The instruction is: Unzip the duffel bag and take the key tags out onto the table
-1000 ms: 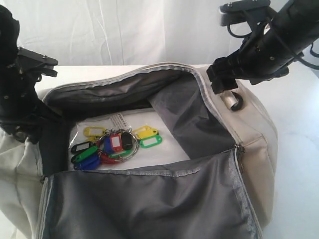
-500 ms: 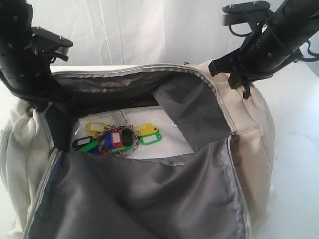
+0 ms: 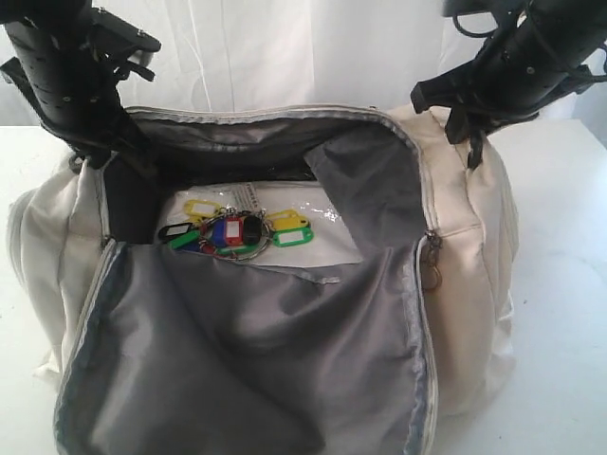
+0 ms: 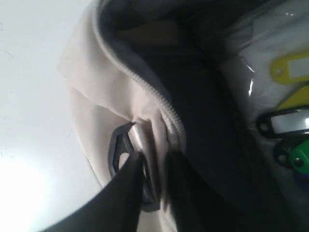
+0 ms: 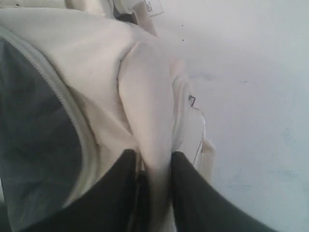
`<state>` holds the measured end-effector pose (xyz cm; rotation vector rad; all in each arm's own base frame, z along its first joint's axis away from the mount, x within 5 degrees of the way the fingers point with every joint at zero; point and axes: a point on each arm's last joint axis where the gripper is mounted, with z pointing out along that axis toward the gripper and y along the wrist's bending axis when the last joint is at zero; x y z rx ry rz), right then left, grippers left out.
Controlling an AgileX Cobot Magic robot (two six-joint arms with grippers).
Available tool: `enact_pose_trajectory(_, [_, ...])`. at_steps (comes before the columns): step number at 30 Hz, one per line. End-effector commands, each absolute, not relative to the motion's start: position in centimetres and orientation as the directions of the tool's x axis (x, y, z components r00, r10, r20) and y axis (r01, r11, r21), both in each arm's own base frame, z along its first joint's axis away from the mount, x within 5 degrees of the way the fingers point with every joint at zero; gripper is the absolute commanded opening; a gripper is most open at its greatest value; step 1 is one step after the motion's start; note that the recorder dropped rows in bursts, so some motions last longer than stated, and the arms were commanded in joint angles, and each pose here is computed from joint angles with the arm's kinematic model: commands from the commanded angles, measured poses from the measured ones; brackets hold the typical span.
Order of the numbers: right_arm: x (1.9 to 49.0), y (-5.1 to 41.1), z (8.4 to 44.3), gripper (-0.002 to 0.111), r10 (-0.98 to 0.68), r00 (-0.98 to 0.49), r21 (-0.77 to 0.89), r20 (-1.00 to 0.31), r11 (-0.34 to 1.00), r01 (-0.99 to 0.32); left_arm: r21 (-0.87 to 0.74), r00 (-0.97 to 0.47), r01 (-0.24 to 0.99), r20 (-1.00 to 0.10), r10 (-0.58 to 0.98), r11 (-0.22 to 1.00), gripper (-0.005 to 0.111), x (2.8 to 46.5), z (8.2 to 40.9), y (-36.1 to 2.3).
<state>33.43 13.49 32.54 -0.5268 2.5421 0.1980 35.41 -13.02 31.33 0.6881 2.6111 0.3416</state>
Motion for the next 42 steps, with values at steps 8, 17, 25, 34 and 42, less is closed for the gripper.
enact_pose_trajectory(8, [29.7, 21.6, 37.1, 0.056, -0.459, -0.645, 0.251, -0.611, 0.66, -0.708, 0.177, -0.773, 0.327, -0.515, 0.371, 0.928, 0.001, 27.2, 38.8, -10.2])
enact_pose_trajectory(17, [31.2, 29.6, 26.9, 0.056, -0.668, -0.608, 0.15, -0.429, 0.611, -0.777, -0.006, -0.544, 0.209, -0.832, 0.111, 0.978, 0.001, 18.0, 36.0, -6.3])
enact_pose_trajectory(25, [32.6, 33.2, 23.0, 0.055, -0.686, -0.597, 0.098, -0.417, 0.619, -0.779, -0.101, -0.449, 0.089, -0.892, -0.051, 0.991, 0.001, 14.6, 30.9, -4.0])
enact_pose_trajectory(34, [33.9, 34.1, 19.5, 0.031, -0.696, -0.619, 0.079, -0.364, 0.64, -0.765, -0.168, -0.225, -0.264, -0.947, -0.23, 0.95, 0.001, 14.0, 28.7, -0.5])
enact_pose_trajectory(42, [34.0, 34.0, 20.4, 0.0, -0.716, -0.595, 0.062, -0.365, 0.619, -0.783, -0.173, -0.217, -0.27, -0.948, -0.235, 0.947, 0.001, 14.0, 28.4, -0.4])
